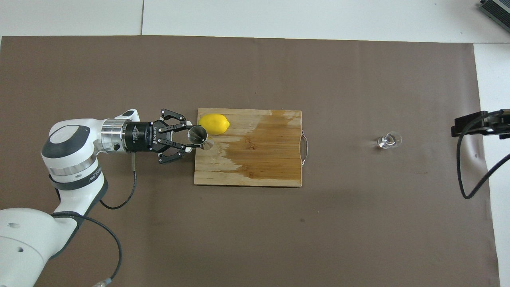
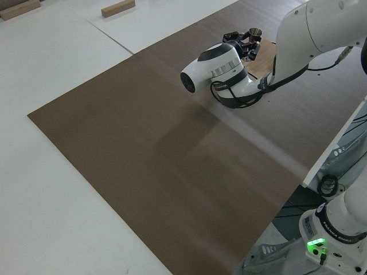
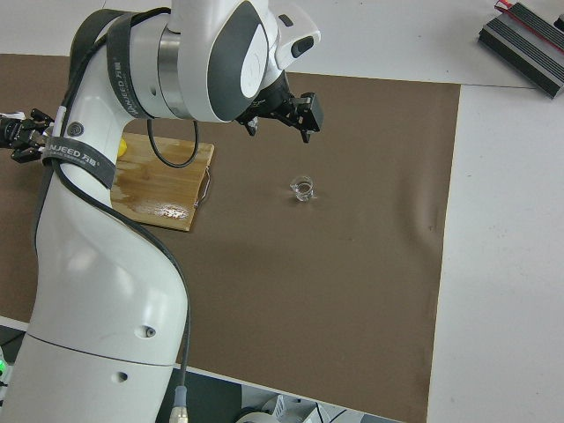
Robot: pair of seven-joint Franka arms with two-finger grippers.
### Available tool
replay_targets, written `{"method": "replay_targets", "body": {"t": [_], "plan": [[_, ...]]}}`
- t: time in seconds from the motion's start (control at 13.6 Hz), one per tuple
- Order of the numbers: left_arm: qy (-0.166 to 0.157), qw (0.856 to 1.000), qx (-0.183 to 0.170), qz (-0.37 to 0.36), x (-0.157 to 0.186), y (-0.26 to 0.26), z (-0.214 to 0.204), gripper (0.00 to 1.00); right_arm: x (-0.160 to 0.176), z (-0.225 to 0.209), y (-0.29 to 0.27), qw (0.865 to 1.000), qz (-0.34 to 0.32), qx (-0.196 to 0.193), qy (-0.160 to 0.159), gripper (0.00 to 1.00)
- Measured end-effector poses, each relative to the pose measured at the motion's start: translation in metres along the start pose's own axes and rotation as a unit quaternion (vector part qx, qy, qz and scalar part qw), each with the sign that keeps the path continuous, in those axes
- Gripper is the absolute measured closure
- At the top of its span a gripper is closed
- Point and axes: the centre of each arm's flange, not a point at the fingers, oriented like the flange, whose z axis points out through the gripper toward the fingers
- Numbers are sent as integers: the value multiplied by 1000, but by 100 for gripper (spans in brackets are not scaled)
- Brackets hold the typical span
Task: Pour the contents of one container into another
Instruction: 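Lift the metal cup with the left gripper and carry it over the board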
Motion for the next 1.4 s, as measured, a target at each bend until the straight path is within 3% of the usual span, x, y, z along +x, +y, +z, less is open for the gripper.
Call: {"method": "replay_targets", "body": {"t": [0.44,0.96,1.4], "plan": [[8,1000,-17,5,0,-4,51,56,0,0,0,1000,0,0,0,0],[25,997,-69,-4,13,-6,94,56,0,0,1,1000,0,-1,0,0],[30,996,-84,3,33,-10,111,56,0,0,1,1000,-1,-3,0,0]]}}
